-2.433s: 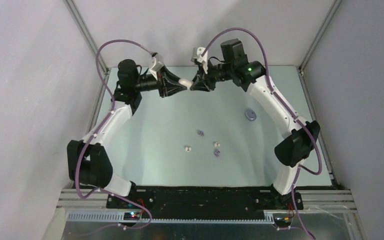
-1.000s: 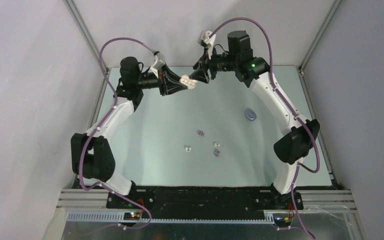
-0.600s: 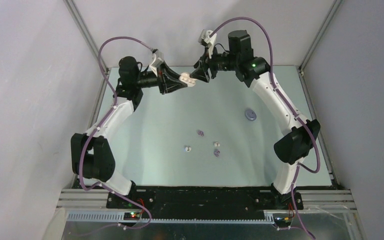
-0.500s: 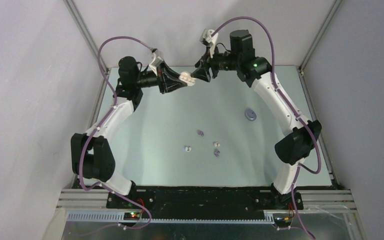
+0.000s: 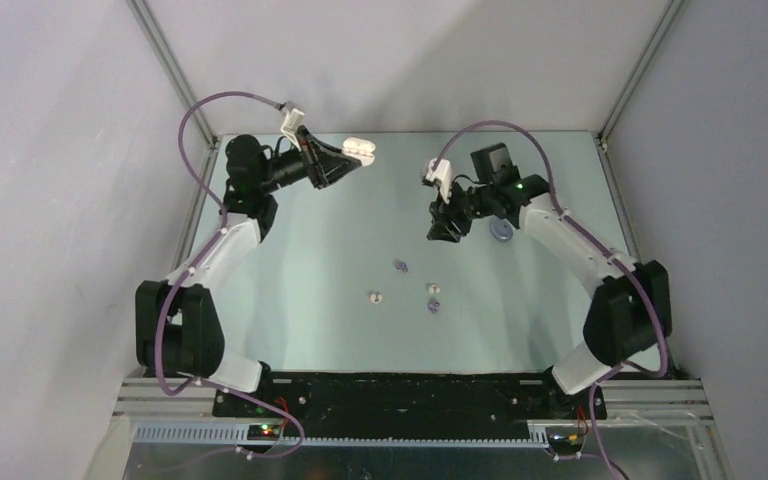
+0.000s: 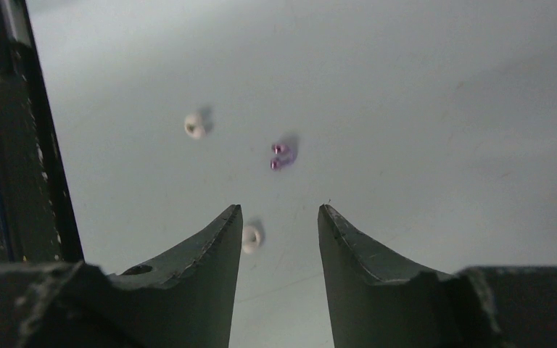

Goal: Insert the wireless bluetooth earbuds into the charging case
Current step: Pick up the right earbud from the center of the board.

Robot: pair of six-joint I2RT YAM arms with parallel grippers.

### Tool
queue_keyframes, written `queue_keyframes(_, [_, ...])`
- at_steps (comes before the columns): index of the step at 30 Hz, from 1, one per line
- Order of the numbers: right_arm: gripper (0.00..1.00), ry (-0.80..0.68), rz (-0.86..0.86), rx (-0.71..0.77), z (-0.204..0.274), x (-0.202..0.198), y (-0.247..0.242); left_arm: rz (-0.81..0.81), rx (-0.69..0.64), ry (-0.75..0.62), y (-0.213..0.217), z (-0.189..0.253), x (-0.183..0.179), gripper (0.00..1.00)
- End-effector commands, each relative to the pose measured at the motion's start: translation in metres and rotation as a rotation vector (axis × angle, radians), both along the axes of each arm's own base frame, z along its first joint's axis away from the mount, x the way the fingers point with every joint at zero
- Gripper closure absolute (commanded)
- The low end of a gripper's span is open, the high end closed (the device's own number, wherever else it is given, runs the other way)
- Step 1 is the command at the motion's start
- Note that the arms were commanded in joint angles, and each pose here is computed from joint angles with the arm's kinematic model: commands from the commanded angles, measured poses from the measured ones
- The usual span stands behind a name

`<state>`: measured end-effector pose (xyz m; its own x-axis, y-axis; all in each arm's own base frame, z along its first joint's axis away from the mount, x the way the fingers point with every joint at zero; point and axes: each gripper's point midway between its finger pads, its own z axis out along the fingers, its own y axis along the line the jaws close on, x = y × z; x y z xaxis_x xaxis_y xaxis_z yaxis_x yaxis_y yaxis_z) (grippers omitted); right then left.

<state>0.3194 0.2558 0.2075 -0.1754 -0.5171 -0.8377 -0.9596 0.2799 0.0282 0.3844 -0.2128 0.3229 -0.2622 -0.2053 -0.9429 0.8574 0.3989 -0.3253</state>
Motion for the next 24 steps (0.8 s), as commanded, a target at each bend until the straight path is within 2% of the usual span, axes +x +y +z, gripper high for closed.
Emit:
queue_keyframes(1, [0.55,0.019,0.086,-0.131,-0.049,0.000,-0.009,0.058,-0.049,-0.073,0.009,0.034,-0.013,1.00])
queue_keyframes(2, [0.55,0.000,0.132,-0.158,-0.057,-0.002,-0.007,0.063,-0.052,-0.072,0.011,0.034,-0.014,1.00])
queue_keyframes(4, [0.56,0.053,0.200,-0.238,-0.087,-0.011,-0.010,0.073,-0.051,-0.070,0.013,0.032,-0.016,1.00])
queue_keyframes(10, [0.58,0.129,0.272,-0.343,-0.127,-0.008,-0.013,0.098,-0.046,-0.052,0.021,0.023,-0.019,1.00])
queue_keyframes(17, [0.59,0.135,0.349,-0.421,-0.156,-0.013,-0.004,0.121,-0.051,-0.041,0.027,0.023,-0.017,1.00])
queue_keyframes(24, [0.62,0.127,0.324,-0.473,-0.175,-0.007,0.001,0.143,-0.044,-0.033,0.032,0.018,-0.015,1.00])
